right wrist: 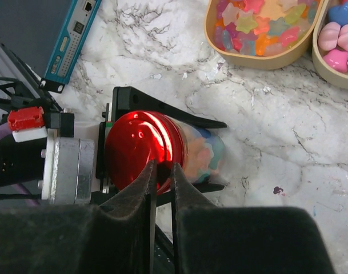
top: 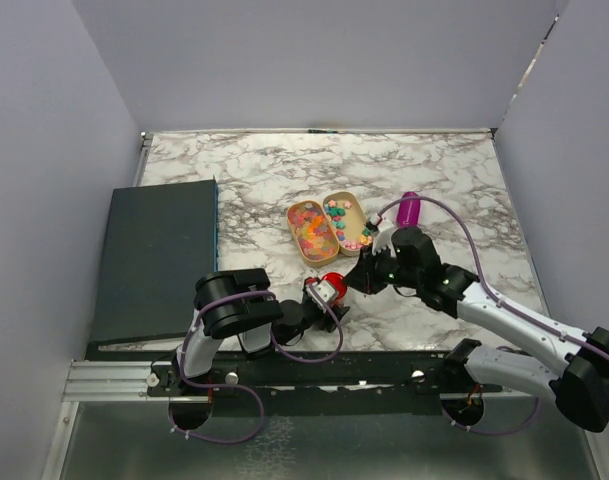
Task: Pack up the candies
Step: Screw the bottle lid onto the packing bottle.
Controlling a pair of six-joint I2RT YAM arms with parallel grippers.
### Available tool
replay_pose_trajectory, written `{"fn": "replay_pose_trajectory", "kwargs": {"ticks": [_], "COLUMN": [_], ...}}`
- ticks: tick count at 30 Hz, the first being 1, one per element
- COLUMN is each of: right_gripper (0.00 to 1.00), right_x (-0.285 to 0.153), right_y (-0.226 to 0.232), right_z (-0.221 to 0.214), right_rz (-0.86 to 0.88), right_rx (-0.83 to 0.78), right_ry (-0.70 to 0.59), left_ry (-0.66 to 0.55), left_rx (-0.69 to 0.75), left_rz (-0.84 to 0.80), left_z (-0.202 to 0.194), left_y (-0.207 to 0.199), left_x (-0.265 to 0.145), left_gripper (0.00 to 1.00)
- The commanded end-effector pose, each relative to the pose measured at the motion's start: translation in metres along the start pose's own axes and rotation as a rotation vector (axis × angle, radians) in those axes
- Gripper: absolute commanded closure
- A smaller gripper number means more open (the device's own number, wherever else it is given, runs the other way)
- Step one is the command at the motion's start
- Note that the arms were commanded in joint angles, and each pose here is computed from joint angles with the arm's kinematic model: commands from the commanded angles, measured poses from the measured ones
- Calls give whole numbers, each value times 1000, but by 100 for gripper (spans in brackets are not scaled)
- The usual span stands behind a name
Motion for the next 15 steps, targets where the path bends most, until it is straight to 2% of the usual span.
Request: {"fn": "replay_pose_trajectory", "kwargs": {"ticks": [1,9,15], "right_gripper": [98,100,96], "right_x": [-11,-14,-29], "right_y": [4,33,35], "right_z": [-45,-67,-47], "right_rz": [51,105,6], "right_rx": [71,73,52], "right_ry": [162,205,118], "left_ry": [-94,-98,-91], "left_rx": [-137,-135,-136], "left_rz": [-61,-55,-62], "left_z": [4,5,3], "left_y": [-5,-4,-5], "left_x": [-4,-3,-4], "left_gripper": [64,65,65]}}
Point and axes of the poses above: each gripper's point midway between its finger pads, its own x axis out along the fingers, its own y axis along the line the jaws close on, z = x × y, the point moved 7 cm from there along -x, back along the fingers, and after that the axes turned 3 degrees about -x, right-handed, at the moved point
